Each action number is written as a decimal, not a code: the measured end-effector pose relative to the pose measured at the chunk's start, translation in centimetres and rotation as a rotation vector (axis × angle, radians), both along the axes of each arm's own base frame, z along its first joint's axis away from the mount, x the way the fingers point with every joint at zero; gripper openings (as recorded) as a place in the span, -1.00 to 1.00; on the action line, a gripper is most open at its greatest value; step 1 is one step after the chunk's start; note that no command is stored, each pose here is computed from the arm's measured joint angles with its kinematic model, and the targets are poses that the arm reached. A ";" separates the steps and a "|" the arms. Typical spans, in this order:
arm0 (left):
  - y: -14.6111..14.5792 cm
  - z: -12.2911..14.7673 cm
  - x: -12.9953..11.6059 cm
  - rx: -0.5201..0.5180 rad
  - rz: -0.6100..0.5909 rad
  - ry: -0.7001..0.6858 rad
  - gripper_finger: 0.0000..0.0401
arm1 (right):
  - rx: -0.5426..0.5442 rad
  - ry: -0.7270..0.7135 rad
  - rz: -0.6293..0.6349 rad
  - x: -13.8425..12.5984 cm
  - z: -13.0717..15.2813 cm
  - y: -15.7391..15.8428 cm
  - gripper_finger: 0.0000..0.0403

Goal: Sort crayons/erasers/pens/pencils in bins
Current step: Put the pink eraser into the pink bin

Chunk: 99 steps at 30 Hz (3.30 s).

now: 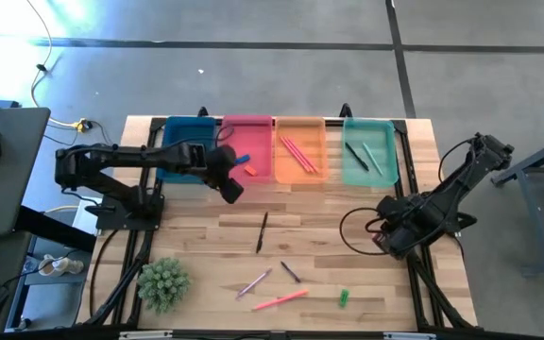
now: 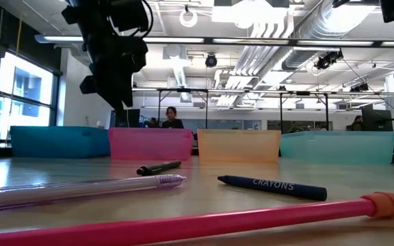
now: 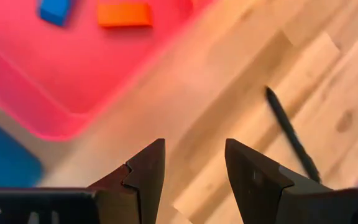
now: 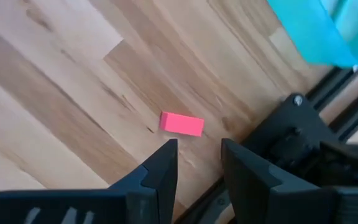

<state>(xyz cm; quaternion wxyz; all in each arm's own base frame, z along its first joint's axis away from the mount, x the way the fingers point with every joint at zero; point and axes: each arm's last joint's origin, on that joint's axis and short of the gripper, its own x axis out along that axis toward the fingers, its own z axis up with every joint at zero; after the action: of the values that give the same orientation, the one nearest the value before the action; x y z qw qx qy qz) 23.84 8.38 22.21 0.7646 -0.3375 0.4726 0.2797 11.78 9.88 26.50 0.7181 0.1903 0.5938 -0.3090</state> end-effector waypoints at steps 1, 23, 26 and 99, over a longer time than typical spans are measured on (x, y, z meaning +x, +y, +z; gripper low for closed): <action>-0.5 0.0 0.2 -0.004 -0.006 -0.001 -0.23 | 0.001 0.003 0.032 0.1 0.0 0.0 -0.43; -4.8 0.0 1.2 0.037 -0.042 0.006 -0.23 | 0.222 0.171 0.587 1.9 -5.4 -2.1 -0.43; -4.8 0.0 1.2 0.052 -0.019 0.007 -0.23 | 0.215 0.157 0.666 1.9 -6.2 -2.1 -0.43; -4.5 0.1 1.3 0.147 -0.025 0.010 -0.23 | 0.147 0.441 0.899 4.4 -13.9 -0.8 -0.53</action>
<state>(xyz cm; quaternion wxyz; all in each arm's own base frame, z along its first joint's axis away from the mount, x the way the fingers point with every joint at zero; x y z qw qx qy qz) 25.10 3.90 22.31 0.7882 -0.2733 0.4588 0.3059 16.14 9.07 12.57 0.6223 -0.1040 0.7748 0.0404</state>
